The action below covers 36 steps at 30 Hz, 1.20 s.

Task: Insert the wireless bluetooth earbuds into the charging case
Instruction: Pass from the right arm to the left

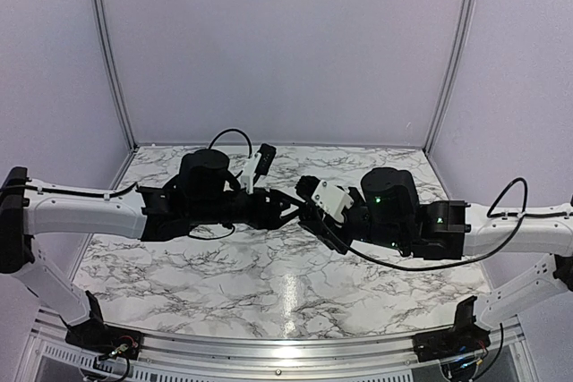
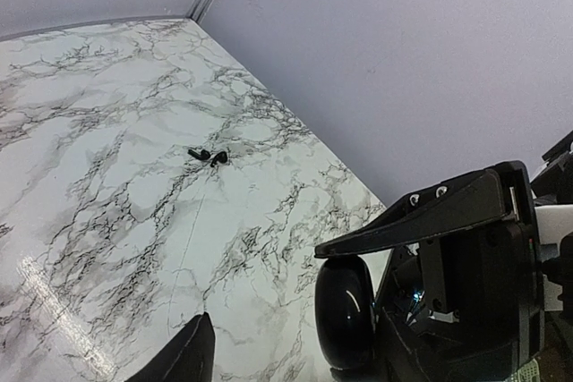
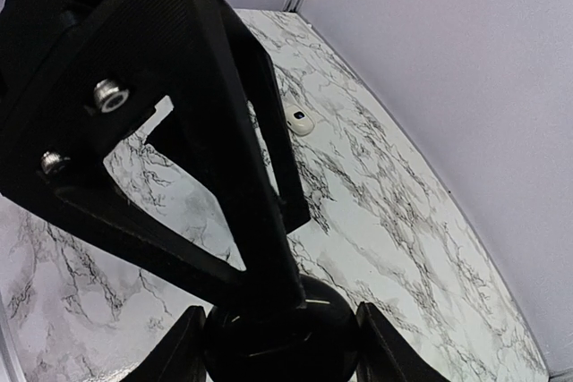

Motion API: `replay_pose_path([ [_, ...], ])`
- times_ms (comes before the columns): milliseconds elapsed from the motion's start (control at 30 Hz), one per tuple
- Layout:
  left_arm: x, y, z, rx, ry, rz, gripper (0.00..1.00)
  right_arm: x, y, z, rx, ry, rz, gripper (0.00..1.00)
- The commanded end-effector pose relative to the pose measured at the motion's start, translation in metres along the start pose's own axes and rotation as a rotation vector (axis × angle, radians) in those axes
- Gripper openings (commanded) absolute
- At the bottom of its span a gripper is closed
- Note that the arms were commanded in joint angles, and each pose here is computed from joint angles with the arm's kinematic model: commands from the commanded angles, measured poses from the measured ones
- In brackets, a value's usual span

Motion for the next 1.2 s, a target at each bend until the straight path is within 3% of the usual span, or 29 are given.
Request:
replay_pose_path([
  [0,0.008,0.005,-0.012,-0.055,0.006,-0.024,0.63,0.01,-0.004,-0.005,-0.04,-0.001,-0.033,0.37],
  [300,0.004,0.012,-0.011,-0.072,-0.007,-0.001,0.58,0.009,0.0,-0.004,-0.047,-0.001,-0.022,0.37],
  [533,0.004,0.015,-0.012,-0.091,-0.01,0.013,0.43,0.009,0.001,-0.004,-0.048,-0.004,-0.022,0.37],
  [833,0.003,0.017,-0.011,-0.09,-0.011,0.017,0.44,0.009,0.0,-0.006,-0.06,-0.003,-0.019,0.37],
  [1167,0.005,0.01,-0.011,-0.089,0.014,0.003,0.2,0.007,-0.006,-0.004,-0.046,0.013,-0.046,0.43],
])
Point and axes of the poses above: each gripper's point midway between its finger pads, its own y axis out along the fingers, its own z axis along the line the jaws close on, x = y × z, the point moved 9 cm from there along -y, back along the fingers, and after that the axes turned 12 degrees about -y, right-handed, at the moved point
